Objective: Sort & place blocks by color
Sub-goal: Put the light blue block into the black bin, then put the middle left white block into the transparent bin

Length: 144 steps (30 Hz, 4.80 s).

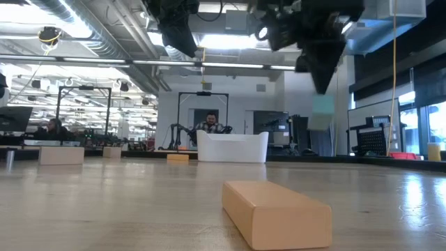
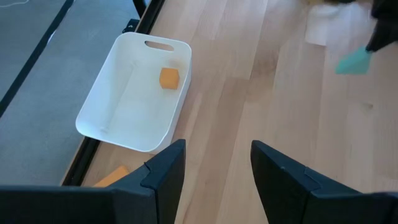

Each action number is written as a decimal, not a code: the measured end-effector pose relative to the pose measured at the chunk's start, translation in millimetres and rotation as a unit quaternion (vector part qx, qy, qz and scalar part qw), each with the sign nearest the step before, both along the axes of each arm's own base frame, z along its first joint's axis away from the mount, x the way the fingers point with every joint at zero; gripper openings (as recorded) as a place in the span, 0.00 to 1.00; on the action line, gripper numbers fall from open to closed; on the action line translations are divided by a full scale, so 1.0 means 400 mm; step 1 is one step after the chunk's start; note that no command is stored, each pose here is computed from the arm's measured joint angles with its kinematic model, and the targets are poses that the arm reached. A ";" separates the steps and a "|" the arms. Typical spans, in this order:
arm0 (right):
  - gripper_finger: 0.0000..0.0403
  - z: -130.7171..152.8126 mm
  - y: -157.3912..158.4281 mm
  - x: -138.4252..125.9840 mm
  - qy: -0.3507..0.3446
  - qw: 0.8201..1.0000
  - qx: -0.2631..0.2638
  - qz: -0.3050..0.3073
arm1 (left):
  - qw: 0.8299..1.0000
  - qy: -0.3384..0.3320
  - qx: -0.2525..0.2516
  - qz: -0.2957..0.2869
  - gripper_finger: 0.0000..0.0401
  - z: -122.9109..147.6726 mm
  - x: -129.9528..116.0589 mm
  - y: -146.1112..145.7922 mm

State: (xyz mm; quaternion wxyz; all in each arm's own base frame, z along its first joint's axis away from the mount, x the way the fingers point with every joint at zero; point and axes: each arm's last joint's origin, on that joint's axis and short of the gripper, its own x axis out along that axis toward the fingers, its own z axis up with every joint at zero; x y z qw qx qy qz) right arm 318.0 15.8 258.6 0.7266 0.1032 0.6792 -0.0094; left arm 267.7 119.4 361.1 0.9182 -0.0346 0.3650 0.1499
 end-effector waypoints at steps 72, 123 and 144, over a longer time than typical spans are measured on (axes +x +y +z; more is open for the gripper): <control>0.00 0.169 0.389 -0.443 0.112 0.902 0.064 -0.412 | 0.999 -0.039 -0.005 0.016 0.43 0.013 0.011 0.002; 0.07 -0.135 0.356 -0.464 0.122 0.848 -0.019 -0.516 | 0.949 -0.041 -0.076 -0.302 0.43 -0.011 0.014 -0.066; 0.15 0.047 0.376 -0.408 -0.002 0.868 0.029 -0.495 | 0.947 0.004 -0.107 -0.303 0.43 -0.028 -0.006 -0.074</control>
